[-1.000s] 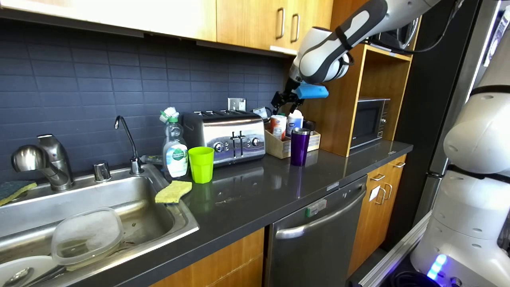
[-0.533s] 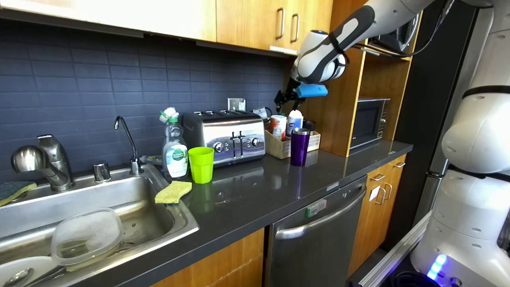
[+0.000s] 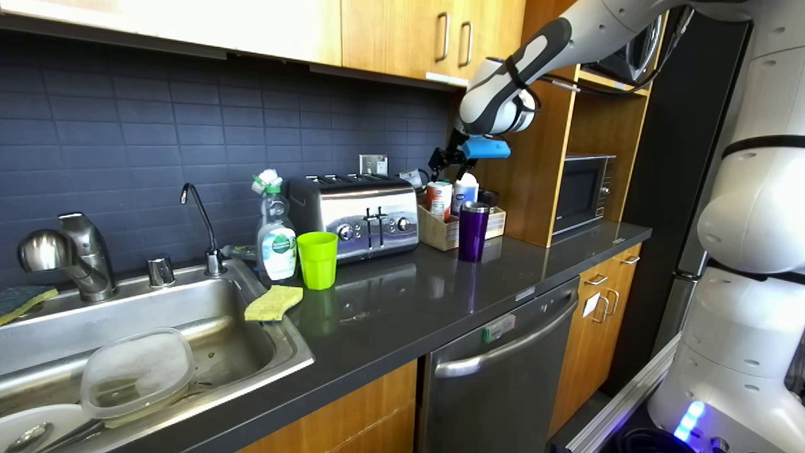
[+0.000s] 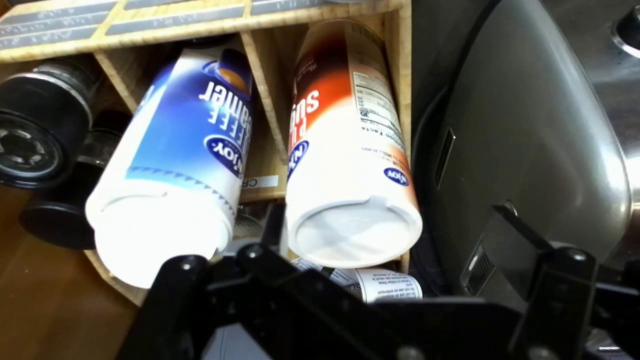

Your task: Put the white object on the counter

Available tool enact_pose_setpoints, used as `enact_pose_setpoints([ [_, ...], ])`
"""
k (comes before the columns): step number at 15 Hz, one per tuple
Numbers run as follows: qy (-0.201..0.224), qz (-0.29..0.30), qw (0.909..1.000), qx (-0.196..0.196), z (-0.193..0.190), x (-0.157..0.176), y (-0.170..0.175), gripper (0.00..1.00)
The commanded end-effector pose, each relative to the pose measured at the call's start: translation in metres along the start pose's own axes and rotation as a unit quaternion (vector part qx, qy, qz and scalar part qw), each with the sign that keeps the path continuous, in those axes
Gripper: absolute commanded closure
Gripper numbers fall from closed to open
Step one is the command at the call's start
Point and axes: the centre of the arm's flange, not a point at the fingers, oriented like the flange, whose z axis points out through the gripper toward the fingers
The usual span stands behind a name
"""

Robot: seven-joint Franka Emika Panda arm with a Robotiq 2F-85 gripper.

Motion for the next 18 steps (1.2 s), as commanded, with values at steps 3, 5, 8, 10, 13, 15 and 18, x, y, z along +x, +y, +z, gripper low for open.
enact_pose_setpoints([
  [3,0.002,-0.012,0.9999,-0.005,0.010,0.013,0.007,0.00],
  [5,-0.004,-0.013,0.9999,-0.003,0.015,0.012,0.009,0.00],
  [8,-0.012,-0.018,0.9998,0.004,0.022,0.011,0.007,0.00],
  [10,-0.013,-0.022,0.9997,0.005,0.025,0.010,0.004,0.00],
  [13,-0.013,-0.030,0.9995,0.005,0.028,0.011,-0.001,0.00],
  [15,-0.013,-0.033,0.9993,0.005,0.029,0.013,-0.004,0.00],
  [18,-0.008,-0.041,0.9991,-0.002,0.030,0.018,-0.006,0.00],
])
